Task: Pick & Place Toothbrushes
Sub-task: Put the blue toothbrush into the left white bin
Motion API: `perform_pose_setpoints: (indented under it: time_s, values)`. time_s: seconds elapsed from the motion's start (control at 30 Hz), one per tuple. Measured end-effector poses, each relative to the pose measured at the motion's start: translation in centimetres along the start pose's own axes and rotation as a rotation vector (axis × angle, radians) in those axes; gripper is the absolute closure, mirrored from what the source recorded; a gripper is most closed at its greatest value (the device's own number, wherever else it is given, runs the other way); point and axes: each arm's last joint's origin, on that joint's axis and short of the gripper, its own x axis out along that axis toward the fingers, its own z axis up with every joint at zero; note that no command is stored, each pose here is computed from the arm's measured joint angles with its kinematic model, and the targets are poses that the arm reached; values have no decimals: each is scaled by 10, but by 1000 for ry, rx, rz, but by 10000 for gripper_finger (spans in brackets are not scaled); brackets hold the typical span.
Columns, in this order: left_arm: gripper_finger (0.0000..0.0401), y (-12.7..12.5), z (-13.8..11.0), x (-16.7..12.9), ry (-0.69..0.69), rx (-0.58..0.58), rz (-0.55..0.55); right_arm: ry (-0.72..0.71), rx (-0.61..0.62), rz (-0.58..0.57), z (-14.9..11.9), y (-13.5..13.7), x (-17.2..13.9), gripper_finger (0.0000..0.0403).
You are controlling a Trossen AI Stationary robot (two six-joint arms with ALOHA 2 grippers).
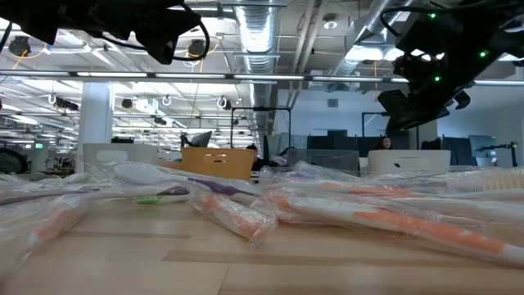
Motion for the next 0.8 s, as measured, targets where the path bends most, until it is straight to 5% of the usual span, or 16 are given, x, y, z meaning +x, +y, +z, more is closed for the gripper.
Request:
perform_pose_setpoints:
  time_s: [0.27, 0.5, 0.67, 0.8]
  values:
    - [243, 0, 0, 0, 1, 0, 0, -8, -95, 0, 4, 1, -1, 139]
    - [243, 0, 0, 0, 5, 0, -1, -30, -175, 105, 39, 12, -19, 138]
    - [243, 1, -3, 0, 29, 2, 3, 4, -261, 314, 75, 17, -47, 138]
    - [243, 1, -4, 0, 42, 3, 4, 108, -269, 591, 94, 20, -74, 138]
